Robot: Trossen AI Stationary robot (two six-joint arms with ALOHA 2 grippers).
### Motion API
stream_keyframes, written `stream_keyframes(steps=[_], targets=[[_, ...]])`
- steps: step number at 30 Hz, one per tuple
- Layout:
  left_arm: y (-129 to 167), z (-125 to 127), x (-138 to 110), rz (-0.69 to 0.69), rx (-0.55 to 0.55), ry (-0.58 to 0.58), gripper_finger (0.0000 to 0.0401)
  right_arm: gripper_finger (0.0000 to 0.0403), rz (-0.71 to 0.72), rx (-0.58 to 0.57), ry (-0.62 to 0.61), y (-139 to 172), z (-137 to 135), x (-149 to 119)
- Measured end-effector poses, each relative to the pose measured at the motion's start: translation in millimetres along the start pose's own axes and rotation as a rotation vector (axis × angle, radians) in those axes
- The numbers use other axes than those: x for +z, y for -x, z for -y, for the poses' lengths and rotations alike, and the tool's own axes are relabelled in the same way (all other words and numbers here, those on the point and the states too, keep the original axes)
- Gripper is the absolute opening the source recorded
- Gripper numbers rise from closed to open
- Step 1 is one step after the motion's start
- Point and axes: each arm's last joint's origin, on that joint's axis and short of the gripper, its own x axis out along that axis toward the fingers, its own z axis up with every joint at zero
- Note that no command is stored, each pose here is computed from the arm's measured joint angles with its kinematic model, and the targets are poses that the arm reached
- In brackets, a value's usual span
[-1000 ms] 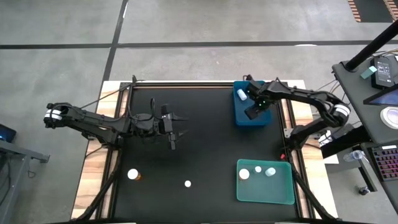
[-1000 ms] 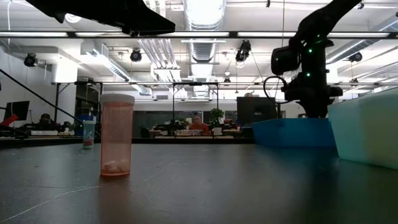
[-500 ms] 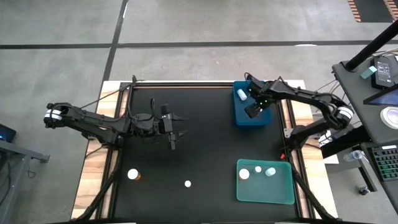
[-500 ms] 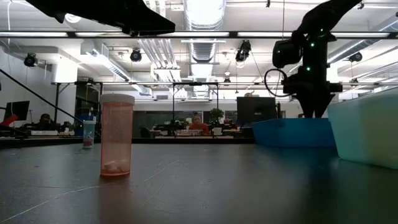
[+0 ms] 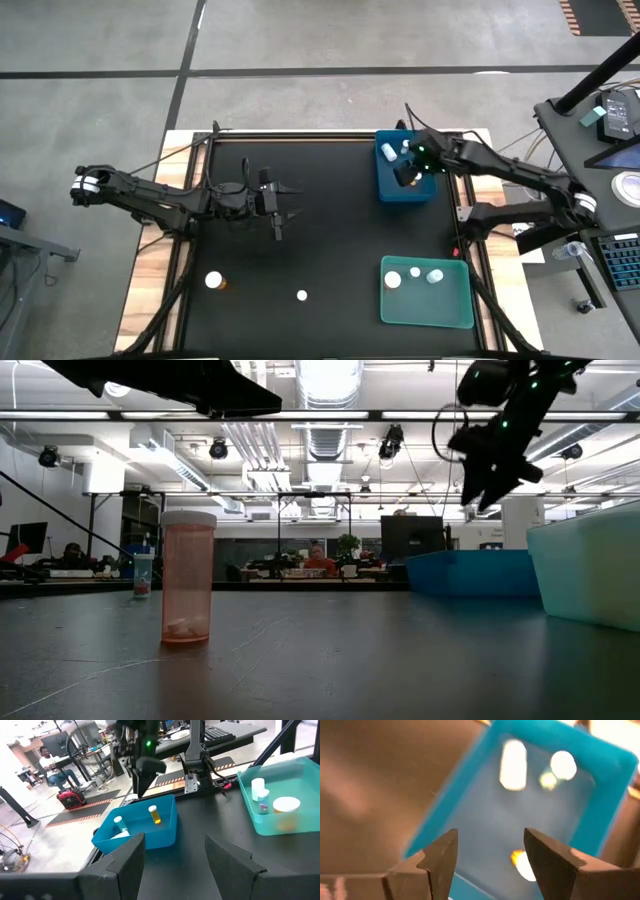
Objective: Pick and place medicine bottles into bin by pill shape (circle, oval)
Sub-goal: Put the light green pill bottle into the light green bin
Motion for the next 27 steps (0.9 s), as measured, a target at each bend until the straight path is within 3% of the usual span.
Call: stream_keyframes(steps=[5, 11, 15, 19, 23, 27], targets=[[0, 0, 0, 0.000, 0.000, 0.013, 0.0191, 0.0219, 0.187, 0.097, 0.053, 11, -14, -10], [0, 0, 0, 0.000, 0.000, 0.046, 0.0191, 0.0219, 0.374, 0.240, 0.210, 5, -32, -28], [0, 0, 0, 0.000, 0.000, 0.113, 0.0191, 0.0219, 0.494, 0.326, 0.374, -6, -42, -48], [0, 0, 0, 0.000, -0.001, 0.170, 0.0191, 0.0219, 0.689, 0.485, 0.581, -20, -53, -77], [0, 0, 0, -0.001, 0.000, 0.171, 0.0191, 0.0219, 0.908, 0.549, 0.643, -25, -54, -103], [0, 0, 0, 0.000, 0.000, 0.172, 0.0191, 0.0219, 1.067, 0.581, 0.592, -18, -49, -107]])
